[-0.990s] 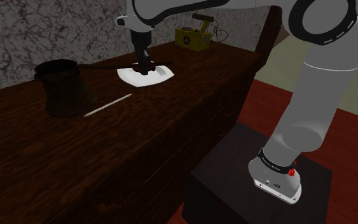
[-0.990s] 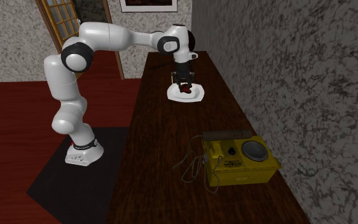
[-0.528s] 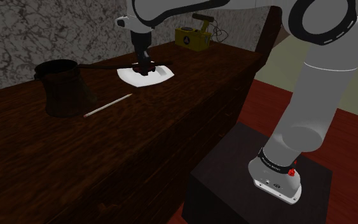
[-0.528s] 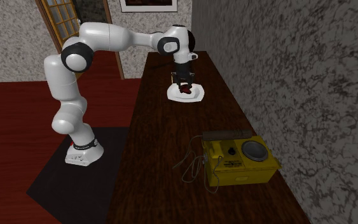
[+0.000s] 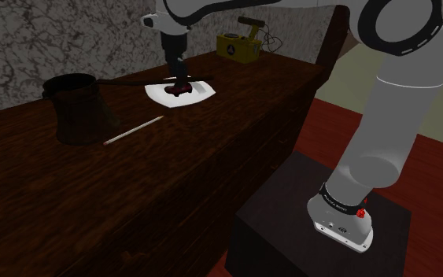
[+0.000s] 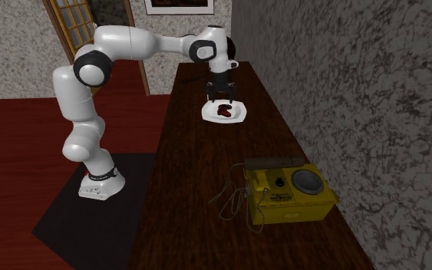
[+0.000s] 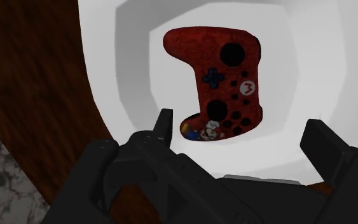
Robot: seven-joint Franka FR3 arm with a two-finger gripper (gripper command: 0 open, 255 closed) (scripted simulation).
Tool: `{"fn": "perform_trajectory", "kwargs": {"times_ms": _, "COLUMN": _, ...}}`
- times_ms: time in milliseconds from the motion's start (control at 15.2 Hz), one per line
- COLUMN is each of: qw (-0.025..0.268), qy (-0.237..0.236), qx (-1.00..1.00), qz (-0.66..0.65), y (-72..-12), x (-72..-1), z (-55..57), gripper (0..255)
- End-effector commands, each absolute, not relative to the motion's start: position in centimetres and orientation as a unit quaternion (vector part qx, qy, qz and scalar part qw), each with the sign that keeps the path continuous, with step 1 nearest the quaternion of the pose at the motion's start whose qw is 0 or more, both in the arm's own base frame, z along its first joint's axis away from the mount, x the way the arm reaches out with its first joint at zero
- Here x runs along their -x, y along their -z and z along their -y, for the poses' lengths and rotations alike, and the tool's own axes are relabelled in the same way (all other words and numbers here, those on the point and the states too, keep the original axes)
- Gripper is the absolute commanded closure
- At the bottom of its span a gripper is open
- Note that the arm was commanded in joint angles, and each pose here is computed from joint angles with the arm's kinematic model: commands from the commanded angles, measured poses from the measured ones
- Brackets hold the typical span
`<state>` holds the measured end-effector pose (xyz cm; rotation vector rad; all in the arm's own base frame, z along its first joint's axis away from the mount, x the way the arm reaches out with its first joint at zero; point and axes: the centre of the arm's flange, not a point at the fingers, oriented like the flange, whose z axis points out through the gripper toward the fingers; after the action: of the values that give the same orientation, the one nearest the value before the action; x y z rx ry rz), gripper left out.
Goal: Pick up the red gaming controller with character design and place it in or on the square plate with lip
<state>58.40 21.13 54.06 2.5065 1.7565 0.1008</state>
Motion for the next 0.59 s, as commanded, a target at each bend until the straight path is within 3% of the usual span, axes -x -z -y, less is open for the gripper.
{"fn": "perform_trajectory", "kwargs": {"times_ms": 0, "qw": 0.039, "qy": -0.033, "qx": -0.818, "qz": -0.573, "y": -56.4, "x": -58.2, "z": -21.0, "gripper": 0}}
{"fn": "perform_trajectory", "kwargs": {"times_ms": 528, "qw": 0.039, "qy": -0.033, "qx": -0.818, "qz": -0.573, "y": -57.4, "x": -58.1, "z": -21.1, "gripper": 0}}
